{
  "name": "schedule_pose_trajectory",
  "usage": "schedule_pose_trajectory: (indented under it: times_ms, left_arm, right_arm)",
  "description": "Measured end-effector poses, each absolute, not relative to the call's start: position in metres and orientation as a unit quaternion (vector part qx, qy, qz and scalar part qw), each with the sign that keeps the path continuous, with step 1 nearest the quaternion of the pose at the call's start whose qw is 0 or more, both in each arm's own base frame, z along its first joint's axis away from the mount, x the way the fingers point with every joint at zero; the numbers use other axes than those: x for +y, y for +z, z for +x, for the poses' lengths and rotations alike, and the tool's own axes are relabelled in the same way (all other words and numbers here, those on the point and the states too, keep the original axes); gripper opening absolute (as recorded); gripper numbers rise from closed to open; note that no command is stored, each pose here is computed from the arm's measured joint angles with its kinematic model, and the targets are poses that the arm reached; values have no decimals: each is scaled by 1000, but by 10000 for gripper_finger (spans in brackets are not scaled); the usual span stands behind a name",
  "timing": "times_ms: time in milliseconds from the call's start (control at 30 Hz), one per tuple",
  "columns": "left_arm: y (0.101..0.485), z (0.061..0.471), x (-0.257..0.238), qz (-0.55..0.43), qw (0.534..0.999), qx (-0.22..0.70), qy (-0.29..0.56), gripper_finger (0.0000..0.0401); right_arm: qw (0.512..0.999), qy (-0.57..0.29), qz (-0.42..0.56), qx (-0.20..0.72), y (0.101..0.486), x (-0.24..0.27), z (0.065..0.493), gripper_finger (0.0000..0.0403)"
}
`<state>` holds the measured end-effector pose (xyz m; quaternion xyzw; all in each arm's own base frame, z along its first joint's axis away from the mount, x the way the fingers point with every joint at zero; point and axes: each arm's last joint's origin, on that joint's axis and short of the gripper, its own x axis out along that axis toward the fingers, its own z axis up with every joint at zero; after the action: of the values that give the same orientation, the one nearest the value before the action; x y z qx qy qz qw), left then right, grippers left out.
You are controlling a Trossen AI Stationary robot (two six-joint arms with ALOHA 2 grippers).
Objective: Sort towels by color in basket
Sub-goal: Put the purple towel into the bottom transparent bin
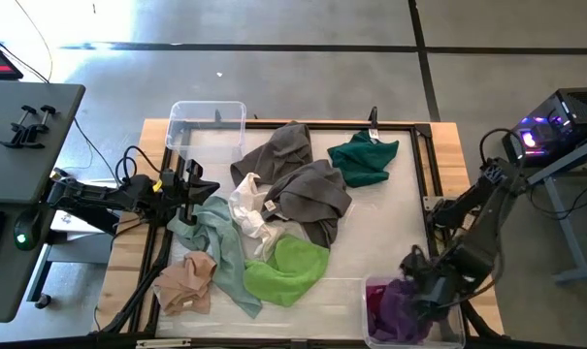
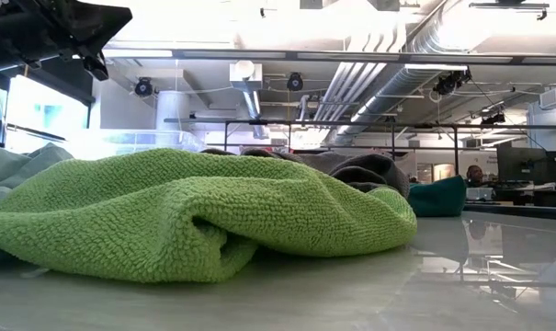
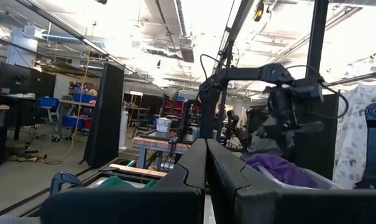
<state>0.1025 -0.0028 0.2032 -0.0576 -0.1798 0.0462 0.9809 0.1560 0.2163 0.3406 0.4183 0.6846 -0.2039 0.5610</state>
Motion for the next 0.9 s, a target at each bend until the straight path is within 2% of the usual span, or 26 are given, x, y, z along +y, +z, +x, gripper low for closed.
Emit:
schedule_pose_trajectory:
  times_ms: [167, 233, 333, 467, 533, 767, 900]
  left_arm:
    - [203, 102, -3, -57, 981, -180, 46, 0]
    - [203, 102, -3, -57, 981, -180, 46, 0]
    - [203, 102, -3, -57, 981, -180, 46, 0]
    - [203, 102, -3, -57, 981, -180, 46, 0]
    - [203, 102, -3, -57, 981, -180, 46, 0]
    - [204, 102, -3, -57, 980, -184, 46, 0]
    - [204, 102, -3, -57, 980, -183, 44, 0]
  right_arm:
    - [482, -374, 414, 675, 348, 205, 130, 172]
    - [445, -404, 429, 675, 342, 207, 127, 172]
    - [425, -421, 413, 687, 328, 210, 128, 170]
    - [433, -419, 397, 692, 310, 209, 132, 153]
    - [454, -401, 393, 692, 302, 209, 136, 137]
    - [535, -300, 412, 674, 282, 213, 158, 59]
    - [557, -249, 418, 674, 263, 218, 163, 18]
